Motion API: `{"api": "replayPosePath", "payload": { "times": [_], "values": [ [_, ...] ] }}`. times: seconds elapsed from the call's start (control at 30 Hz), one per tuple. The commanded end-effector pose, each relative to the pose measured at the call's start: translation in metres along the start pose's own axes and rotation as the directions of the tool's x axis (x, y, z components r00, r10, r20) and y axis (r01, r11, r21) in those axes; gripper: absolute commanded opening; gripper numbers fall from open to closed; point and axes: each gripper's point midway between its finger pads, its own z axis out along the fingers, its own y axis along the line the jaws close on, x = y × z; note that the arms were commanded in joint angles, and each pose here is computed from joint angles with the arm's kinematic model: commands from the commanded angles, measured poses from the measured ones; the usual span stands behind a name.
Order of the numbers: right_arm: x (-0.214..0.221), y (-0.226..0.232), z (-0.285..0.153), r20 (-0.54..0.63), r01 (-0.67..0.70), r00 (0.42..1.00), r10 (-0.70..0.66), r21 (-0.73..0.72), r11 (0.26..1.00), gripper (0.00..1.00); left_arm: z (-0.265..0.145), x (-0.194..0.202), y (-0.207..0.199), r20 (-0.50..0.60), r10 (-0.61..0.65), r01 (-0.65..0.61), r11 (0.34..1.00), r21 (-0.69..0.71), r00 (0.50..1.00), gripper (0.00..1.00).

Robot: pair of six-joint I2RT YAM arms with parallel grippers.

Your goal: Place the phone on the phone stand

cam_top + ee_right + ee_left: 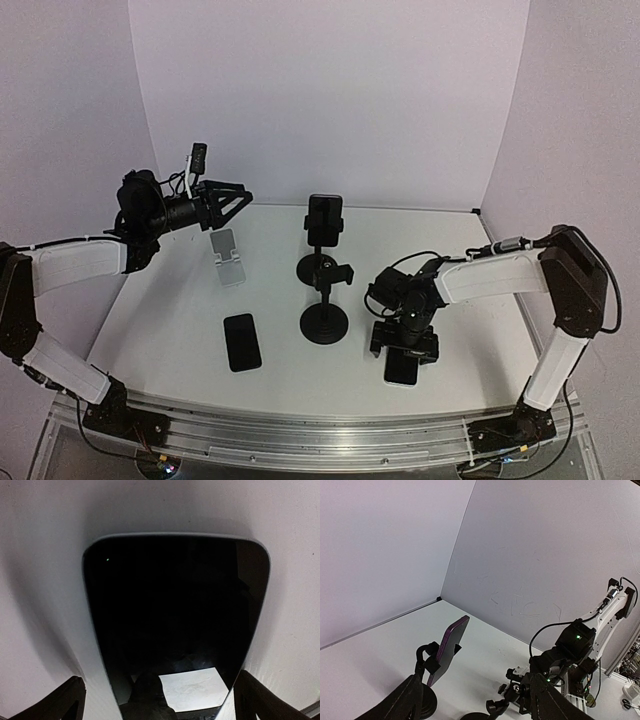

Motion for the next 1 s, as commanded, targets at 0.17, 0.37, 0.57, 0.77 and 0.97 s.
{"api": "replayPosePath", "payload": {
  "times": [0.17, 0.37, 0.57, 0.77, 0.97],
  "values": [
    [0.015, -0.006, 0.027, -0.050, 0.026, 0.998, -0.026, 0.013, 1.000, 0.86, 0.001, -0.016, -0.005, 0.042, 0.064, -0.065, 0.998, 0.003, 0.997, 0.72],
    [0.014, -0.008, 0.033, -0.041, 0.041, 0.998, -0.040, 0.018, 0.999, 0.63, 0.002, -0.018, -0.003, 0.043, 0.085, -0.085, 0.996, -0.005, 0.995, 0.72],
    [0.003, 0.001, 0.020, 0.025, 0.079, 0.997, -0.079, -0.003, 0.997, 0.53, 0.003, -0.016, -0.004, 0.039, 0.101, -0.101, 0.995, 0.007, 0.994, 0.72],
    [-0.030, 0.010, -0.028, 0.247, 0.101, 0.965, -0.087, -0.043, 0.994, 0.44, 0.004, -0.016, -0.008, 0.036, 0.113, -0.114, 0.993, 0.027, 0.993, 0.71],
    [-0.058, 0.011, -0.087, 0.463, 0.112, 0.884, -0.057, -0.092, 0.989, 0.44, 0.006, -0.016, -0.020, 0.037, 0.142, -0.144, 0.987, 0.065, 0.989, 0.70]
  ]
}}
